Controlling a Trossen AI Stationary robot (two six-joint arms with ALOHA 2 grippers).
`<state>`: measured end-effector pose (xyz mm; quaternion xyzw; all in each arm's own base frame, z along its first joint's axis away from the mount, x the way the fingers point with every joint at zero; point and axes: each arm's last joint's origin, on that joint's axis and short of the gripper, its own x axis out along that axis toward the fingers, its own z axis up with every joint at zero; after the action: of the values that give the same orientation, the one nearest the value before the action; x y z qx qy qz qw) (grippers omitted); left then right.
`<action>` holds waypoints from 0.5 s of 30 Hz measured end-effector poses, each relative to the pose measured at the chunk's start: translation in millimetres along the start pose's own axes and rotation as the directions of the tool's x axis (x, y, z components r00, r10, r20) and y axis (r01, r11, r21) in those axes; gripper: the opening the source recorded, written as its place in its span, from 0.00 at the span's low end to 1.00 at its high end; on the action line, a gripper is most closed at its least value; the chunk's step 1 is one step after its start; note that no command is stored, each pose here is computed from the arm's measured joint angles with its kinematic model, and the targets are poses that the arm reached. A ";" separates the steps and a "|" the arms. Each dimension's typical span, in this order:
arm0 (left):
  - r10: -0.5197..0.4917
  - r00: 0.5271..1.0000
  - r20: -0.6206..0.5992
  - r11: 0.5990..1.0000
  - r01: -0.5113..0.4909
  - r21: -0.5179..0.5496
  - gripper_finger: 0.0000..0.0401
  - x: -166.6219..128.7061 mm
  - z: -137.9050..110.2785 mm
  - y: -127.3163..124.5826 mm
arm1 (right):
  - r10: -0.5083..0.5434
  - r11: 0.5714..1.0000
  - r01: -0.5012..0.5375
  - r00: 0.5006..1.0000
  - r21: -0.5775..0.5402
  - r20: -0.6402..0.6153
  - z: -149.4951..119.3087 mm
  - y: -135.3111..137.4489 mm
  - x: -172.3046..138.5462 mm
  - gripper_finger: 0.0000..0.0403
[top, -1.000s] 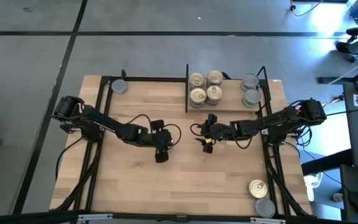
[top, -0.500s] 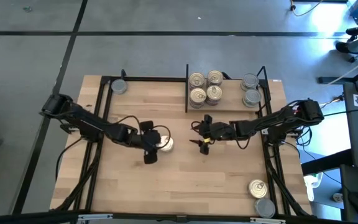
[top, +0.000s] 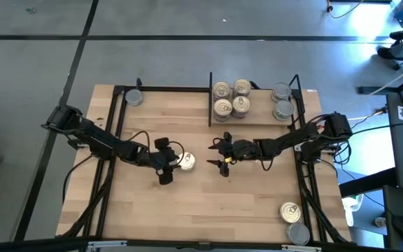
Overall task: Stack canned seafood by type on shelf
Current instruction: Put the blue tuna can on the shelf
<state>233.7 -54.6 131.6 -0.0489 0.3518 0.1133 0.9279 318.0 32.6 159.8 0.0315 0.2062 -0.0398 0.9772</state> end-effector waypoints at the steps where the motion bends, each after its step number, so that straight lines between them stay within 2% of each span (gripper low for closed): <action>1: 0.001 1.000 0.000 1.000 -0.001 -0.001 0.44 -0.1 -2.2 0.5 | -0.001 1.000 0.001 1.000 -0.001 -0.006 -1.0 0.2 2.1 0.69; 9: 0.007 1.000 0.017 1.000 -0.007 -0.001 0.44 -1.7 -18.6 2.4 | 0.072 0.997 -0.072 0.997 -0.014 -0.035 -0.6 6.7 25.3 0.69; 15: -0.009 0.997 0.074 0.999 0.012 -0.040 0.44 -2.9 -32.3 7.8 | 0.089 0.989 -0.093 0.995 -0.115 -0.043 5.8 11.1 40.5 0.69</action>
<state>209.0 -53.1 109.3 -0.0652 0.3149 0.1171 0.9396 358.2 40.6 149.2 -0.0154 0.2247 0.0175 0.9741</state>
